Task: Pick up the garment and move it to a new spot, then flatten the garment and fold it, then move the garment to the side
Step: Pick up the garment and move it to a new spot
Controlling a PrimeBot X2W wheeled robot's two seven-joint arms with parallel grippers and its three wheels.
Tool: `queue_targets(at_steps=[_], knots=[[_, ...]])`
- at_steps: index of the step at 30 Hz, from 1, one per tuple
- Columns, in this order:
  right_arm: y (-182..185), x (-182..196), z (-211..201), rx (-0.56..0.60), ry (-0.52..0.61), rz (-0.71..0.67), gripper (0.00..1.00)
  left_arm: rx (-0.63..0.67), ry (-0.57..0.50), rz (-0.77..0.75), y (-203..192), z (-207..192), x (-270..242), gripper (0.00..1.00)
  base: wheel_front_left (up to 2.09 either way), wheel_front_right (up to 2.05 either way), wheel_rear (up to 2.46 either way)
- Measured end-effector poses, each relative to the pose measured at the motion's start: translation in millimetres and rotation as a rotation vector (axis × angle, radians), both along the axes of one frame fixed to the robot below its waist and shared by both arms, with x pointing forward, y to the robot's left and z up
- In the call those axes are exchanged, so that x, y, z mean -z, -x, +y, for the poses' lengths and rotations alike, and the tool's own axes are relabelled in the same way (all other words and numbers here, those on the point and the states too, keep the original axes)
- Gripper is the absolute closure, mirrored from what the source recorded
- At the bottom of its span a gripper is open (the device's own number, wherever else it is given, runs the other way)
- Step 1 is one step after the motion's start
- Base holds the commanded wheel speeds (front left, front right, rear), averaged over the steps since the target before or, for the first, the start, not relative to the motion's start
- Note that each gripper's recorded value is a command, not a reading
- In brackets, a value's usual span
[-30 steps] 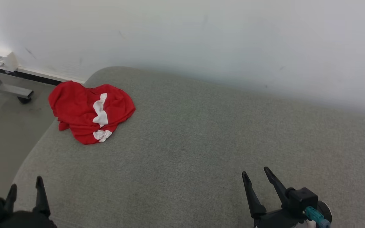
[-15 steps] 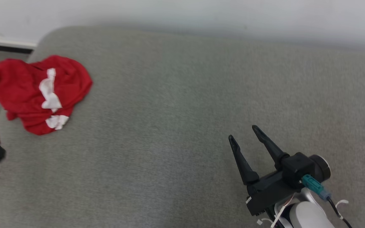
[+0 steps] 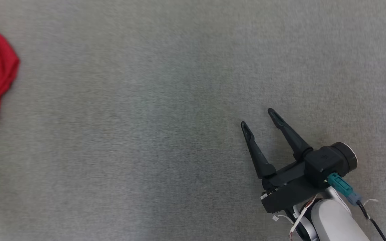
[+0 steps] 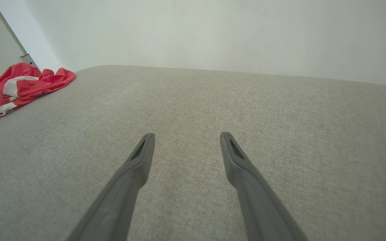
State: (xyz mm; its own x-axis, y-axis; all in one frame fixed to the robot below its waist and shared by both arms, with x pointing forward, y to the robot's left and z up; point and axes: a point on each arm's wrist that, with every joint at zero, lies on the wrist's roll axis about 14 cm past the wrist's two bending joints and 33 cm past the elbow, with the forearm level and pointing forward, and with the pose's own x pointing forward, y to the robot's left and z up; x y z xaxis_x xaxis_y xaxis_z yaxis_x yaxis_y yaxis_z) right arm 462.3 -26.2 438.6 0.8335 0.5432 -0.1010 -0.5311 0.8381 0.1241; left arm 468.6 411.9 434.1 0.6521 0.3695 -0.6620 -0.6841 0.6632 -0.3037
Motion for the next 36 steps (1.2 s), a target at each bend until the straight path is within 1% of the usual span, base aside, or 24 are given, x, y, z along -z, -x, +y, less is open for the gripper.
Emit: queue_targets(at_steps=[4, 9, 11, 12, 13, 14, 16, 20, 22, 27, 32, 36], knots=[[-3, 19, -15, 0.034, 0.024, 0.041, 0.00, 0.012, 0.005, 0.029, -16, -11, 19, 0.00, 0.00, 0.00, 0.00], [-6, 28, -30, 0.070, 0.041, 0.059, 0.00, 0.030, 0.035, 0.082, -23, -28, 50, 0.00, 0.00, 0.00, 0.00], [-5, 30, -33, 0.077, 0.047, 0.066, 0.00, 0.034, 0.026, 0.098, -22, -29, 57, 0.00, 0.00, 0.00, 0.00], [-4, 31, -34, 0.080, 0.050, 0.068, 0.00, 0.035, 0.027, 0.102, -22, -30, 59, 0.53, 0.00, 0.00, 0.00], [-4, 30, -35, 0.082, 0.050, 0.067, 0.00, 0.033, 0.028, 0.099, -22, -31, 59, 0.86, 0.00, 0.00, 0.00], [-3, 29, -36, 0.084, 0.050, 0.066, 0.00, 0.036, 0.029, 0.099, -20, -31, 60, 1.00, 0.00, 0.00, 0.00], [-3, 24, -37, 0.087, 0.052, 0.057, 0.00, 0.040, 0.028, 0.095, -17, -31, 59, 1.00, 0.00, 0.00, 0.00], [-1, 12, -40, 0.097, 0.043, 0.032, 0.00, 0.052, 0.038, 0.024, -16, -28, 45, 1.00, 0.00, 0.00, 0.00], [2, 5, -39, 0.100, 0.032, 0.021, 0.00, 0.063, 0.010, -0.014, -17, -21, 30, 1.00, 0.00, 0.00, 0.00], [19, -6, -31, 0.093, 0.000, 0.022, 0.00, 0.105, -0.019, -0.105, -17, -13, -11, 1.00, 0.00, 0.00, 0.00], [37, -25, -30, 0.106, -0.031, -0.007, 0.00, 0.214, -0.092, -0.239, -28, -22, -79, 1.00, 0.00, 0.00, 0.00], [54, -42, -31, 0.122, -0.058, -0.039, 0.00, 0.349, -0.156, -0.374, -42, -58, -147, 1.00, 0.00, 0.00, 0.00]])
